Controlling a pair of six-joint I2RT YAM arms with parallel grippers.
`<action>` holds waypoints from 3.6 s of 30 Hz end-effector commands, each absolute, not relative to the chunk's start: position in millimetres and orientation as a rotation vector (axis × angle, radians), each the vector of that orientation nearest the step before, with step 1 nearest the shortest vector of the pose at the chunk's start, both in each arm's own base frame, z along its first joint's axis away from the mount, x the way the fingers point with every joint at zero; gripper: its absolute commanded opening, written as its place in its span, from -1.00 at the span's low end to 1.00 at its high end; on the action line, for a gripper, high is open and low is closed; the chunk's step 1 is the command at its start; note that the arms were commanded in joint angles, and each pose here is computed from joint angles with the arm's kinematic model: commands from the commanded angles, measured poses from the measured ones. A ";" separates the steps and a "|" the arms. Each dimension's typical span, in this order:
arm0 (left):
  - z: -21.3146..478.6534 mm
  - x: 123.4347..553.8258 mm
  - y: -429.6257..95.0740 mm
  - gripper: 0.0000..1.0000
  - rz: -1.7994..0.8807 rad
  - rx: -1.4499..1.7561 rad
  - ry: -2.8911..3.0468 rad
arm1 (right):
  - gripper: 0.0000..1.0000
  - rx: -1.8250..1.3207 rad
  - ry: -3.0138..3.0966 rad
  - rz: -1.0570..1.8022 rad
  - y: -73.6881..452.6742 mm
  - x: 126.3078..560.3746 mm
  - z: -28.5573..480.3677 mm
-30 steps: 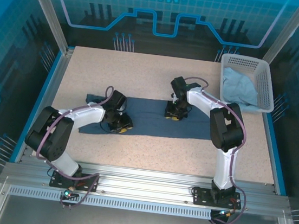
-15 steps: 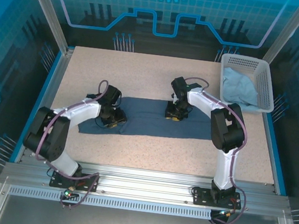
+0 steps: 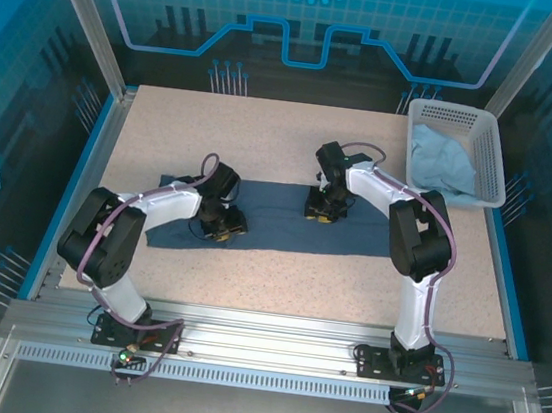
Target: Fold and stack the t-shirts
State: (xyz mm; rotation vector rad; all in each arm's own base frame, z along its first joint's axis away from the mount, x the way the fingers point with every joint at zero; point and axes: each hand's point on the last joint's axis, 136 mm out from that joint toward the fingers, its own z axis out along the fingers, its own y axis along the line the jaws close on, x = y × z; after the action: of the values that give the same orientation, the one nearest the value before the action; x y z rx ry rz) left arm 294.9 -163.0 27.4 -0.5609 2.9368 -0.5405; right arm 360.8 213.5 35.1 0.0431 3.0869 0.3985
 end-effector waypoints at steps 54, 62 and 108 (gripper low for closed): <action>11.9 320.7 -8.8 -0.32 -0.354 -1.453 2.573 | -0.37 0.094 3.015 0.412 198.6 380.5 53.6; 67.0 341.6 -7.9 -0.24 -0.316 -1.329 2.475 | -0.37 0.174 3.013 0.367 158.1 402.5 51.9; 75.2 653.3 -216.6 -0.35 -1.333 -0.921 2.275 | -0.40 1.043 3.172 0.561 237.5 273.9 24.4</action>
State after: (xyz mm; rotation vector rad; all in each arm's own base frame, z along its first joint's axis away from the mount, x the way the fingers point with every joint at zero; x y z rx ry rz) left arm 645.3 -183.1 43.4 -0.9943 2.3218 -1.1456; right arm 276.2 212.6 18.3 0.9156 3.1663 0.5015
